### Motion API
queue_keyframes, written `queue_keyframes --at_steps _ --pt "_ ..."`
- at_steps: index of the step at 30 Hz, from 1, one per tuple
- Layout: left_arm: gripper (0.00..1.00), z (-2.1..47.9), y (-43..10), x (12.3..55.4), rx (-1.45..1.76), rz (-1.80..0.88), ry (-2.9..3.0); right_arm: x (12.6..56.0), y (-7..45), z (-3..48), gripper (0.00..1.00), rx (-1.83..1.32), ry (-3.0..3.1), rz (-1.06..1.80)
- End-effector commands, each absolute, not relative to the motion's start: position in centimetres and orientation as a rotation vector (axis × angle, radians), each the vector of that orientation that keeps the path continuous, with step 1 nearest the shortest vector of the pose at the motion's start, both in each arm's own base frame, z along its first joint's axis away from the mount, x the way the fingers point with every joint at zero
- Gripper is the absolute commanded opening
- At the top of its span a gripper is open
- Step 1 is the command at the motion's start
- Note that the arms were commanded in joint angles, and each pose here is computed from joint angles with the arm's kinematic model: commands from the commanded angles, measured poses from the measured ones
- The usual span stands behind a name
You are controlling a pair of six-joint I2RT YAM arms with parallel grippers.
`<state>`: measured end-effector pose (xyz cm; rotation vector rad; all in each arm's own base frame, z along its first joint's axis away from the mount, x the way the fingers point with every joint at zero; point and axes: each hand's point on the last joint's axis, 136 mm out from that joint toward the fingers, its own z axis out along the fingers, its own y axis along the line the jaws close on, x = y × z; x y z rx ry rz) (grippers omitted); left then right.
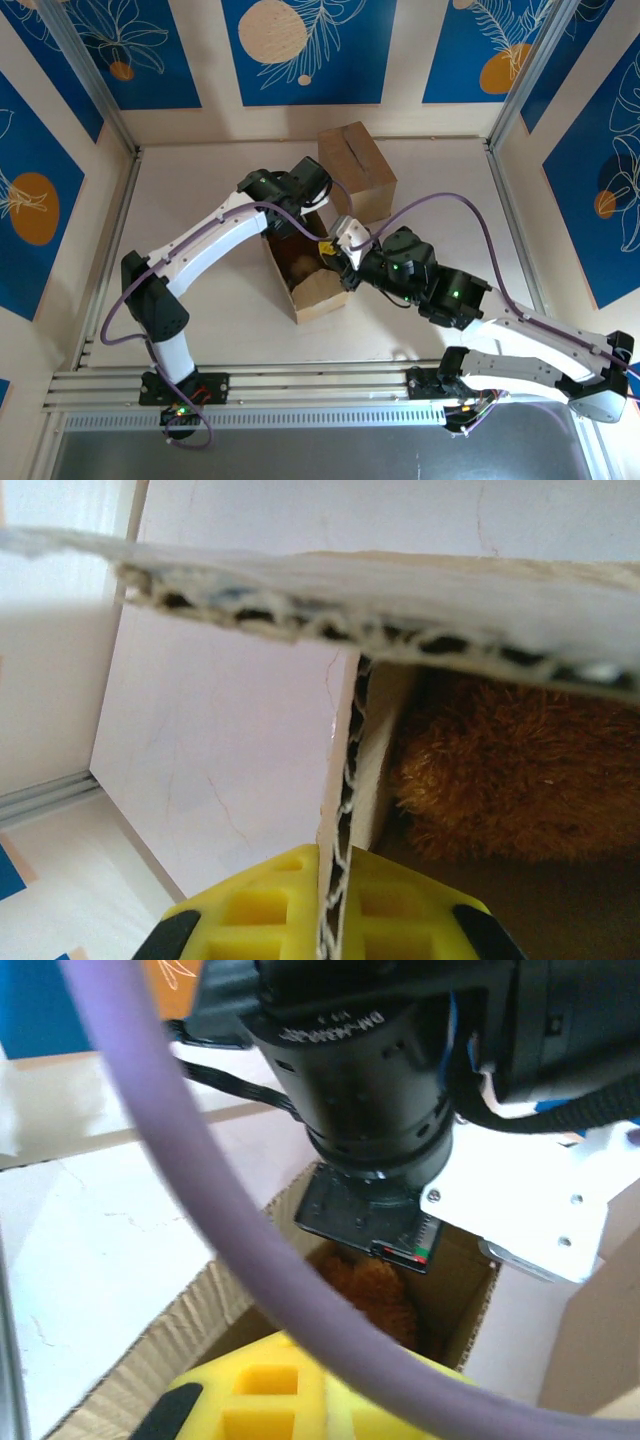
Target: Unpack the express box
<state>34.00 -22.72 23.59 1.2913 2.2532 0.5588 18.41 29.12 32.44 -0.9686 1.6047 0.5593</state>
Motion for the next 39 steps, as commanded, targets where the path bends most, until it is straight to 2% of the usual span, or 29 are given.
queue_keyframes --at_steps 1,15,31,39 --pt "0.00 24.8 -23.1 34.9 1.233 0.528 2.244 17.0 30.1 30.7 0.00 -1.051 1.629 0.594" --pt "0.00 25.0 -23.4 35.0 1.253 0.498 2.263 16.8 32.0 26.8 0.00 -1.188 1.652 0.409" --pt "0.00 24.9 -23.5 34.4 1.252 0.458 2.289 23.6 33.6 21.6 0.00 -1.132 1.888 0.146" --pt "0.00 25.0 -23.3 34.2 1.256 0.461 2.292 25.2 33.0 18.6 0.00 -1.078 2.034 0.102"
